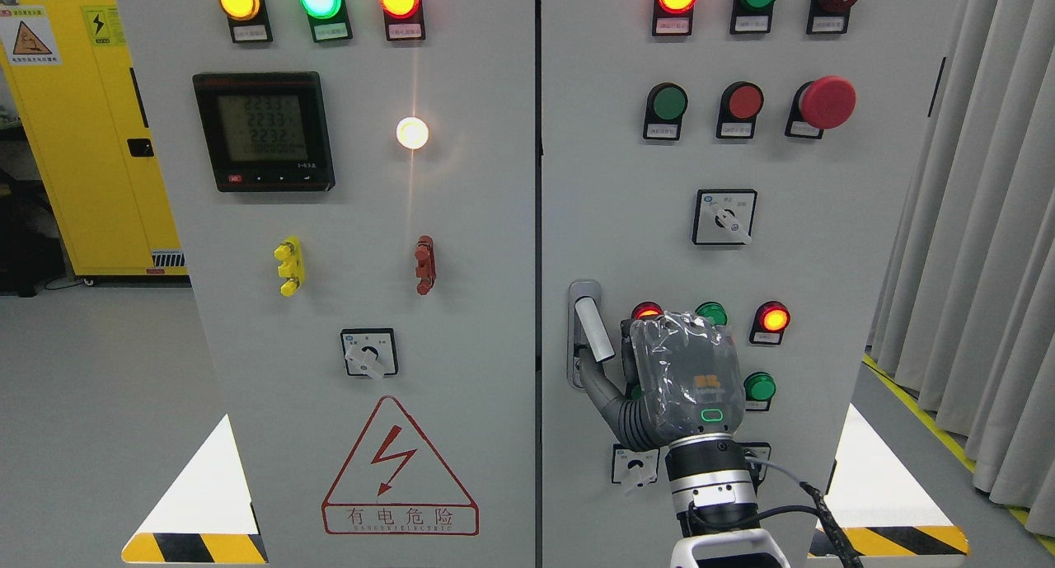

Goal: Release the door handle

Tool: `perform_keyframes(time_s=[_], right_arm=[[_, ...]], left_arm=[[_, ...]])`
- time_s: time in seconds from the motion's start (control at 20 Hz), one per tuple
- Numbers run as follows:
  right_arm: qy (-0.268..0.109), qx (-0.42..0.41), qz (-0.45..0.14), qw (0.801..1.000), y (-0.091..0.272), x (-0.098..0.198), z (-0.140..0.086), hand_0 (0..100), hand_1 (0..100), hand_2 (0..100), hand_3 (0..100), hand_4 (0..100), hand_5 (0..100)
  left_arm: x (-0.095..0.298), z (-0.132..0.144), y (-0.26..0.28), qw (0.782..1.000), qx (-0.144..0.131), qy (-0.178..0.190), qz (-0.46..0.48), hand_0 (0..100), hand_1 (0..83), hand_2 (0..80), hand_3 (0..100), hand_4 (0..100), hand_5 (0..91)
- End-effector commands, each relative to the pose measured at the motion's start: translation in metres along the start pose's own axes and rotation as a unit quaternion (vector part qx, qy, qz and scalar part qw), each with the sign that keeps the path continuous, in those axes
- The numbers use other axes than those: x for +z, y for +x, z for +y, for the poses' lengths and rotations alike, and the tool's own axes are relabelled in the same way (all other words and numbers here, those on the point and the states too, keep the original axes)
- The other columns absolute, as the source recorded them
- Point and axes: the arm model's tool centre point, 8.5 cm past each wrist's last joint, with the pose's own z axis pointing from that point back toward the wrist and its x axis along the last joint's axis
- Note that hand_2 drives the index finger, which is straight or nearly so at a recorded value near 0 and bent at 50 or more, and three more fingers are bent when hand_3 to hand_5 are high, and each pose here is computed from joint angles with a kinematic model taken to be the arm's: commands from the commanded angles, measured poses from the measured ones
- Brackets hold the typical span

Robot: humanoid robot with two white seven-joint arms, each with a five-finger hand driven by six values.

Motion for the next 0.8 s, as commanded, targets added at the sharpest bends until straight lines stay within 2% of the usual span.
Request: perform_keyframes(time_s=[0.0,0.45,0.75], right_arm=[[-0.002,-0.001,0.002,1.000,-0.0012,0.0003,-0.0008,48,50,94,100,100,99],[-0.005,-0.001,0.003,1.000,-0.0016,0.0006,-0.0031,60,46,94,100,100,100],[-0.005,-0.002,0.003,1.000,-0.0016,0.0010,-0.0036,63,46,94,100,100,100]], left_arm=[[0.0000,0.0000,-0.0001,1.000,0.000,0.000,0.000,12,55.6,0.0,0,0,0.0],[0.0000,0.0000,-0.0001,1.000,0.000,0.000,0.000,12,55.6,0.0,0,0,0.0],[0.0000,0.0000,-0.0001,1.000,0.000,0.000,0.000,12,55.6,0.0,0,0,0.0]])
